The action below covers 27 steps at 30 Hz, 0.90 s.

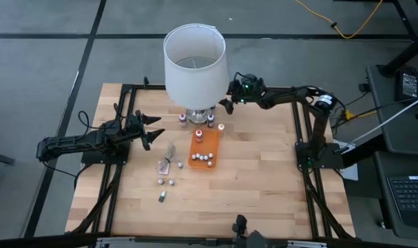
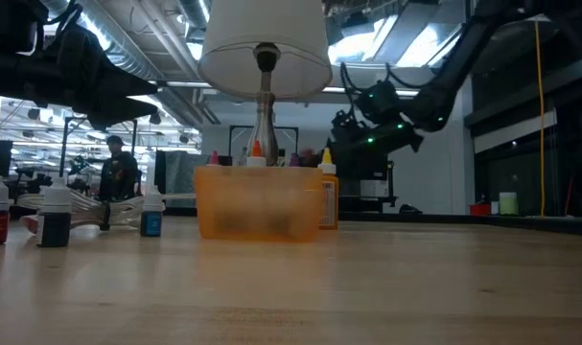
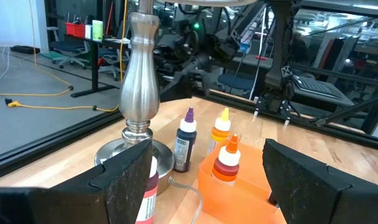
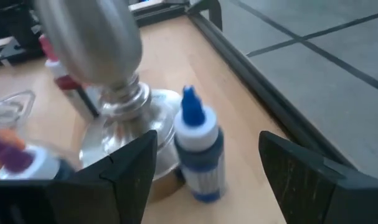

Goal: Pick & Place food coloring
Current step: Put the large blue food coloring bottle into the orange bin

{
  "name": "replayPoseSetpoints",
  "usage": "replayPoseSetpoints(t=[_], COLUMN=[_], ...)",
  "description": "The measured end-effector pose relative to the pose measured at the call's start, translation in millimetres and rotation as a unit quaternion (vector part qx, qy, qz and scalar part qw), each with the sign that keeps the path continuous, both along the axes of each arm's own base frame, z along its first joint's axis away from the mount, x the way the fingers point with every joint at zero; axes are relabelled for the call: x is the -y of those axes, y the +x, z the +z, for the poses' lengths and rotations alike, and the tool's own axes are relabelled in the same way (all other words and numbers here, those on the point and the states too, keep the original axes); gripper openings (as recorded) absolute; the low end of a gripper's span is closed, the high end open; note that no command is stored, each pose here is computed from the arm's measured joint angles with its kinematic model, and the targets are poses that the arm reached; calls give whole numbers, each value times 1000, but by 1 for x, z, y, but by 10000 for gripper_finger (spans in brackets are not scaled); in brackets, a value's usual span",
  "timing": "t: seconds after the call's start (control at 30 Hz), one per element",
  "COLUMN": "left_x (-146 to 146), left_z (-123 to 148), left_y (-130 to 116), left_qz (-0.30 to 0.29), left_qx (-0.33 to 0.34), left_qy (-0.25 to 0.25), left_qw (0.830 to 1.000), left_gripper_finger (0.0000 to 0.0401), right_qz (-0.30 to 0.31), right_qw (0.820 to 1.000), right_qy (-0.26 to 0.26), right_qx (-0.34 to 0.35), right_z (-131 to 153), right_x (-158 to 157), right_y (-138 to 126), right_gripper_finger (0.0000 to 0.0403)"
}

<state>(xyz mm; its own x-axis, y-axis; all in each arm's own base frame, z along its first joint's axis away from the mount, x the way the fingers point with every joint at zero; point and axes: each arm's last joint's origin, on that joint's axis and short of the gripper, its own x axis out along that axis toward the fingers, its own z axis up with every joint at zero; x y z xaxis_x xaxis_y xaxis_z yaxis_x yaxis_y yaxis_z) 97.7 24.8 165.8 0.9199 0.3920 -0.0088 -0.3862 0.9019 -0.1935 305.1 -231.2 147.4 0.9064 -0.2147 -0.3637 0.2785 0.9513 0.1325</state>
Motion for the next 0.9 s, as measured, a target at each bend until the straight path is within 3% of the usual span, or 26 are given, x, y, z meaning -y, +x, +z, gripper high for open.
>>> replayPoseSetpoints(t=[0.37, 0.57, 0.9], left_x=[0, 0, 0], left_z=[0, 0, 0], left_y=[0, 0, 0], left_qz=[0, 0, 0], left_qx=[0, 0, 0], left_qy=[0, 0, 0], left_qw=[1000, 1000, 1000], left_gripper_finger=[294, 294, 294], right_qz=[28, 21, 17], right_qw=[1000, 1000, 1000], right_qy=[3, 1, 11], right_qx=[-2, -4, -20], right_z=[-9, -9, -11], right_x=[-1, -1, -1], right_y=[30, 31, 29], right_gripper_finger=[279, 274, 160])
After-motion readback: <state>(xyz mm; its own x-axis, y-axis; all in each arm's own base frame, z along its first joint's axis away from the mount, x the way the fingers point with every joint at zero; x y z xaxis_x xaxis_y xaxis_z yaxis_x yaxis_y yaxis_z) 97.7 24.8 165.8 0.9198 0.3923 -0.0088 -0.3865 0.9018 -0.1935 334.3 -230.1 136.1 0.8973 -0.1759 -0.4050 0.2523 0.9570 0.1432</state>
